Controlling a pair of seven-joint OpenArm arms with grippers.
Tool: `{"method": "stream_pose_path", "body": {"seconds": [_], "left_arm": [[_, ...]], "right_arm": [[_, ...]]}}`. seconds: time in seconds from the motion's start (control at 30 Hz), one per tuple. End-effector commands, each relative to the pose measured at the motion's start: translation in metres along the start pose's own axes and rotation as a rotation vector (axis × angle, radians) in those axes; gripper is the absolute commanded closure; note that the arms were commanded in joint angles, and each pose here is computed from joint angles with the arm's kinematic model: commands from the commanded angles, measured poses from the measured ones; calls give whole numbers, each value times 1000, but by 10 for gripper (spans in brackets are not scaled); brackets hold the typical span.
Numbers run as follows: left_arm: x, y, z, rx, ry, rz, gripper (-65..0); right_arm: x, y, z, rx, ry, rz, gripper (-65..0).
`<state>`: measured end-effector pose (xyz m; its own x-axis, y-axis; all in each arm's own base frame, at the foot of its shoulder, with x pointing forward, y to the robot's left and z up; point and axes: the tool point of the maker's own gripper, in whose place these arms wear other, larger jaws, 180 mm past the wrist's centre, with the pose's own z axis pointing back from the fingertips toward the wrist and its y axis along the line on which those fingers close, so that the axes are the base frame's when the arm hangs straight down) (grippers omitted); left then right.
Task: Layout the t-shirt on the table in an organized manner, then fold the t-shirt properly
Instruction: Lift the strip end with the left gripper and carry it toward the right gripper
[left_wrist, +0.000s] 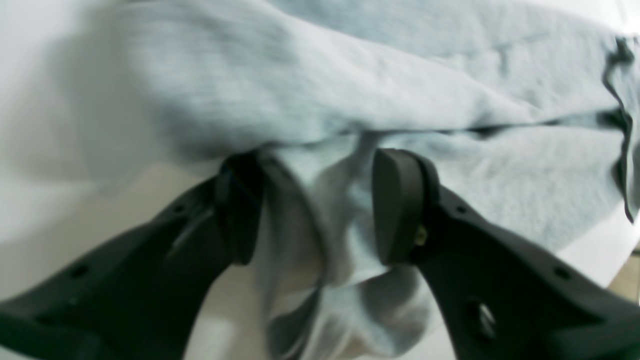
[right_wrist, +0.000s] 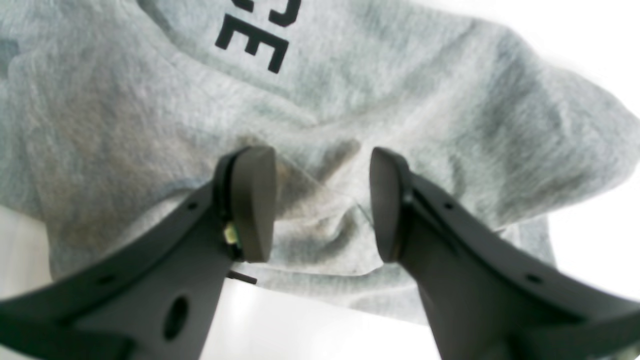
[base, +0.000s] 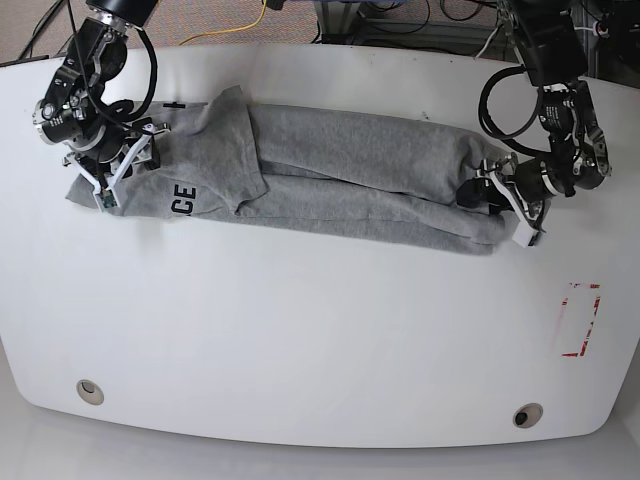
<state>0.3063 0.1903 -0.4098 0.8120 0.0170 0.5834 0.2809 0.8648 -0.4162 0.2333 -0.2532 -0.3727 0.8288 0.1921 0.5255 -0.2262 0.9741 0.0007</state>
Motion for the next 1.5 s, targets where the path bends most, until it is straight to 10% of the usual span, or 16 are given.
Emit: {"method": "stream_pose_path", "body": {"seconds": [0.0, 0.83, 1.13, 1.47], "left_arm": [[9, 2, 3, 10, -26, -1, -342], [25, -7, -20, -54, -50, 65, -335], [26, -8, -20, -57, -57, 68, -11], [37, -11, -13, -44, -81, 25, -8]], "right_arm": [[11, -1, 4, -3, -42, 4, -292], [11, 1, 3, 1, -40, 0, -292], [11, 1, 3, 1, -40, 0, -292], [11, 7, 1, 13, -44, -11, -292]]}}
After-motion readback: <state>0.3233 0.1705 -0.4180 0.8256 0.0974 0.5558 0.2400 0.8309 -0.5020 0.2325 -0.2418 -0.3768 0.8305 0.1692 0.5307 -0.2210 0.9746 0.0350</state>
